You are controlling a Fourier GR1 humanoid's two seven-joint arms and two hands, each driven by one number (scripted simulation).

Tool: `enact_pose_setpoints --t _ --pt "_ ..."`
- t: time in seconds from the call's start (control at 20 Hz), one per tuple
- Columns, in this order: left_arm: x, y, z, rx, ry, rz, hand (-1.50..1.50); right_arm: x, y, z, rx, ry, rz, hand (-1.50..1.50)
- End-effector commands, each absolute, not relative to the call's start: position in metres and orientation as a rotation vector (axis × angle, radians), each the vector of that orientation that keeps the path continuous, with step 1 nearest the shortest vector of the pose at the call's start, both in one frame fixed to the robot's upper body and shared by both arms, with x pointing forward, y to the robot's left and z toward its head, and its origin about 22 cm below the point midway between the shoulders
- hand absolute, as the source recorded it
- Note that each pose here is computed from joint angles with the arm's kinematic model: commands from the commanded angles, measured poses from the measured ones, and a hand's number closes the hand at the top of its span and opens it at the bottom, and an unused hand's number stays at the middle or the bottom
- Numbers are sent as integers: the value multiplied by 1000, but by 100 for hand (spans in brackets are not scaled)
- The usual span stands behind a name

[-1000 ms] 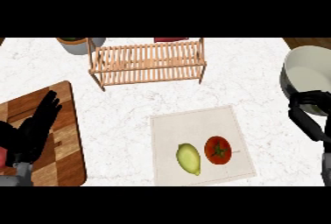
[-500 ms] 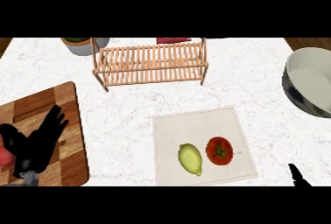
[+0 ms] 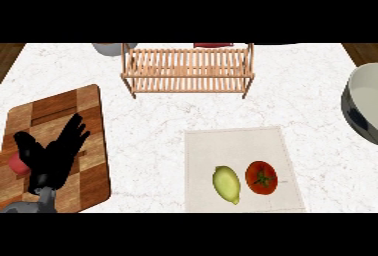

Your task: Pick the tomato from the placemat and place it in the tiered shelf

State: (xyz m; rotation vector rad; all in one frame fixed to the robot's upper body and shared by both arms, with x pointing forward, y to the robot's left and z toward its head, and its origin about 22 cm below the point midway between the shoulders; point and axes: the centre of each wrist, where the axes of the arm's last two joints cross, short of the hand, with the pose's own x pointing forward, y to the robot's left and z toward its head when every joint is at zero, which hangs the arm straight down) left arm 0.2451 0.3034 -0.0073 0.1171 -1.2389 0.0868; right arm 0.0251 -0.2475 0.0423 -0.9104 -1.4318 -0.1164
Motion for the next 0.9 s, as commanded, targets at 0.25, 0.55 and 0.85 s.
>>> enact_pose_setpoints --t 0.25,0.55,0.85 --pt "238 291 -25 82 -1135 38 0 4 -212 89 -1045 -1207 -166 -150" --pt "252 281 -17 48 -1160 3 0 10 -212 78 -1098 -1079 -217 -150" --pt "261 274 -10 44 -1157 -10 0 21 -203 70 -1053 -964 -197 -150"
